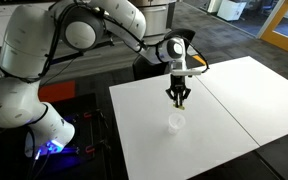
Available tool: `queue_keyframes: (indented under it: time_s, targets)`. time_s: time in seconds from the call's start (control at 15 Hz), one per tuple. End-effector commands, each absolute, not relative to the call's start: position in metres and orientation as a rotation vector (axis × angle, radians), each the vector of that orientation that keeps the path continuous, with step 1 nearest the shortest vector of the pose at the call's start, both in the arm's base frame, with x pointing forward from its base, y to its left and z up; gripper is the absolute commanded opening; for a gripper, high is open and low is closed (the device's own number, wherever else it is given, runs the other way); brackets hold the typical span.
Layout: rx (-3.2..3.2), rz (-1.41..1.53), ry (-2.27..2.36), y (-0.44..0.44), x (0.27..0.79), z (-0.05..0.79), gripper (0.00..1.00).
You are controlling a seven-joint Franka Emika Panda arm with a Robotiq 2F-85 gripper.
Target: Put the yellow marker inside the clear cup then take it out of the cup
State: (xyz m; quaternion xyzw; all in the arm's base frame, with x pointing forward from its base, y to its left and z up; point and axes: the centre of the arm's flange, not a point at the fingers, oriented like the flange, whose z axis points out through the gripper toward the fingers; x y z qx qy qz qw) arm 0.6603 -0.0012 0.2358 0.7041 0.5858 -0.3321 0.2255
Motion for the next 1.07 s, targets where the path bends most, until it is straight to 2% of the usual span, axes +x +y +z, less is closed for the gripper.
queue_keyframes:
  time_s: [0.0,1.0]
  targets:
    - [1.847,-1.021,1.606,0.002,0.644,0.245,0.05]
    - [1.689,-1.077,1.626,-0.026,0.661,0.191,0.05]
